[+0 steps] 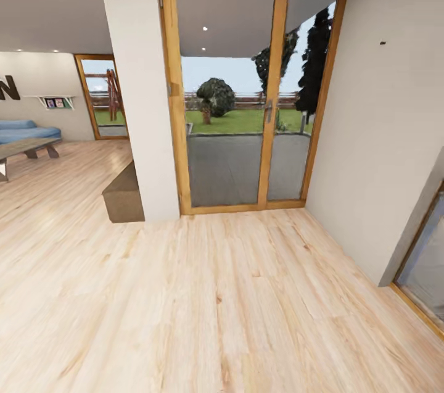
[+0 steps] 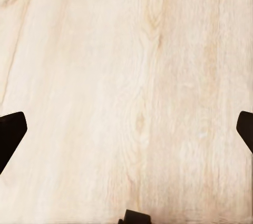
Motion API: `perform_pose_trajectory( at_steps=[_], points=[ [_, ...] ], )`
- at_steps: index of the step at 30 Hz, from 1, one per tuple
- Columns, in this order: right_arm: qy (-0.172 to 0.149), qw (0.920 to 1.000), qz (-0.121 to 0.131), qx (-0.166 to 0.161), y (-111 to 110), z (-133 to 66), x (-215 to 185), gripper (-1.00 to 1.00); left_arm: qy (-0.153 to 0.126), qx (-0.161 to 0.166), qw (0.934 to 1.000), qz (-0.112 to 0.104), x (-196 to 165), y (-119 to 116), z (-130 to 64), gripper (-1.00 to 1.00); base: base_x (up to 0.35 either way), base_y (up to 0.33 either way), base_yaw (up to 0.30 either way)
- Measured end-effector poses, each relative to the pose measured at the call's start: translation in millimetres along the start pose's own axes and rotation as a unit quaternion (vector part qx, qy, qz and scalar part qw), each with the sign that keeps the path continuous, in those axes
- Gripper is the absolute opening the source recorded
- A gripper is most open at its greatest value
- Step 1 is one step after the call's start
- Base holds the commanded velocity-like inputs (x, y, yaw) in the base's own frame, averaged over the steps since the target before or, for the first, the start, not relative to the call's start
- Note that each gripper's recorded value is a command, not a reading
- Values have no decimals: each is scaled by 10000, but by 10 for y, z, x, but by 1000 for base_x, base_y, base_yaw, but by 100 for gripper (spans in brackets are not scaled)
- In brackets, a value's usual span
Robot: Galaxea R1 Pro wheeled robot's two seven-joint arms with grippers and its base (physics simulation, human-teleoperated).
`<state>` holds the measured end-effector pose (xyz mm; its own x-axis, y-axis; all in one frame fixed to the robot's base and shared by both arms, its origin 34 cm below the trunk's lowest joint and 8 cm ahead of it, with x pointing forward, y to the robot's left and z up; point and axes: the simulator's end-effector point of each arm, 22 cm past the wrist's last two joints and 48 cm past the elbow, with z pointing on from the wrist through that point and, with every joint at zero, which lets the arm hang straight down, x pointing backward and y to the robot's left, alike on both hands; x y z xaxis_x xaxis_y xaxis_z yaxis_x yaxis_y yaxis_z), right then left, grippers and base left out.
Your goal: In the kitchen, take the Vidalia onion out of the sink, dice it on the chopping board with the paring knife, put the diced onion into the bowl on the countertop, then place both the paring knife and the chopping board into the sink.
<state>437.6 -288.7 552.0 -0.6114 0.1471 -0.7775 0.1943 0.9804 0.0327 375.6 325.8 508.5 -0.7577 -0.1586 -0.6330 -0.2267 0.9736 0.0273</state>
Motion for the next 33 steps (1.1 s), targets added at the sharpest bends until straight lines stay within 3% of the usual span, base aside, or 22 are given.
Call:
perform_pose_trajectory(
  at_steps=[24,33],
  points=[
    [13,10000,0,0,0,-1,9,100,49,8,10000,3,43,-12,-7,100,-332,0,-275],
    [6,10000,2,0,0,-2,3,100,46,8,10000,5,42,-11,-9,100,-150,0,-275]
  ],
)
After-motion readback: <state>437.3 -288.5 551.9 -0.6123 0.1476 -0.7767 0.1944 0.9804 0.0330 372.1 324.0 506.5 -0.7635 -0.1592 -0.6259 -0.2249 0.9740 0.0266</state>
